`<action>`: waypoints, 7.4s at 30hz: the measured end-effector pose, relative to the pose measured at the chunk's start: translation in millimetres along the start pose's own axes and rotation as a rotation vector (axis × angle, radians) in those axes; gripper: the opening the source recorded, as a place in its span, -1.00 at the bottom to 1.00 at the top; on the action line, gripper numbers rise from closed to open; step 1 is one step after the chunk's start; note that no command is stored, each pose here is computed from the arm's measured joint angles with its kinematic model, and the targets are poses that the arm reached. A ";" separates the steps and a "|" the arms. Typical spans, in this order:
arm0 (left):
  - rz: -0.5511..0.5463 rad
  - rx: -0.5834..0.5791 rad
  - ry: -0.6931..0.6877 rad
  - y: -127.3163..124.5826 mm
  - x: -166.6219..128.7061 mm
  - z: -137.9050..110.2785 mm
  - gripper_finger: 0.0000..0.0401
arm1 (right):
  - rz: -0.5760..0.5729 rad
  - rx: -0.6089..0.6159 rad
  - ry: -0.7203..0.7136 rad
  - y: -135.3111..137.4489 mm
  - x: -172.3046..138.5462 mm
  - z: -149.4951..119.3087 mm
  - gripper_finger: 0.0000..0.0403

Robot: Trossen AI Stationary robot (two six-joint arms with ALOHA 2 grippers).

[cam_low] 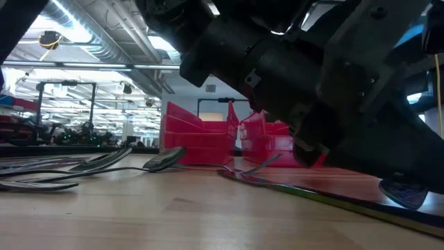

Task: Sort silverware
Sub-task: Put the purple fork into the left red bin

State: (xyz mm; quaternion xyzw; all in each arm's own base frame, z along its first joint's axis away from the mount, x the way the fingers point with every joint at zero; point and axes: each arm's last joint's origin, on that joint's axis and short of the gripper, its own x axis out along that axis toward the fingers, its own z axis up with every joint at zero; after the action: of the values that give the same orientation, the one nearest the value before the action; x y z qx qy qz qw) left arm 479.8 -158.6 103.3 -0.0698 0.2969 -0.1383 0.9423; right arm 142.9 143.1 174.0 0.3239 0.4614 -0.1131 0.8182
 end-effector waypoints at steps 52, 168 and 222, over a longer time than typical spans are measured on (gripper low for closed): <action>-0.028 -0.189 -0.062 30.2 -19.2 31.3 -0.97 | -0.049 -0.117 -0.083 23.7 -27.2 16.5 -1.00; 0.167 -0.055 -0.287 29.4 -127.4 123.8 -1.00 | -0.229 -0.258 -0.150 45.9 -138.2 36.3 -0.18; 0.475 -1.202 -0.367 152.3 -277.5 -19.6 -1.00 | -0.238 -0.283 -0.300 42.8 -136.0 31.2 -0.18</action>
State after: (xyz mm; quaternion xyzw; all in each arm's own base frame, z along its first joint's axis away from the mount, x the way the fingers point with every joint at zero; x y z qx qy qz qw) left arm 283.9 69.2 204.8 -0.5376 0.1646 0.2760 0.7796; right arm 110.3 140.6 316.2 0.1290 0.3810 -0.1898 0.8957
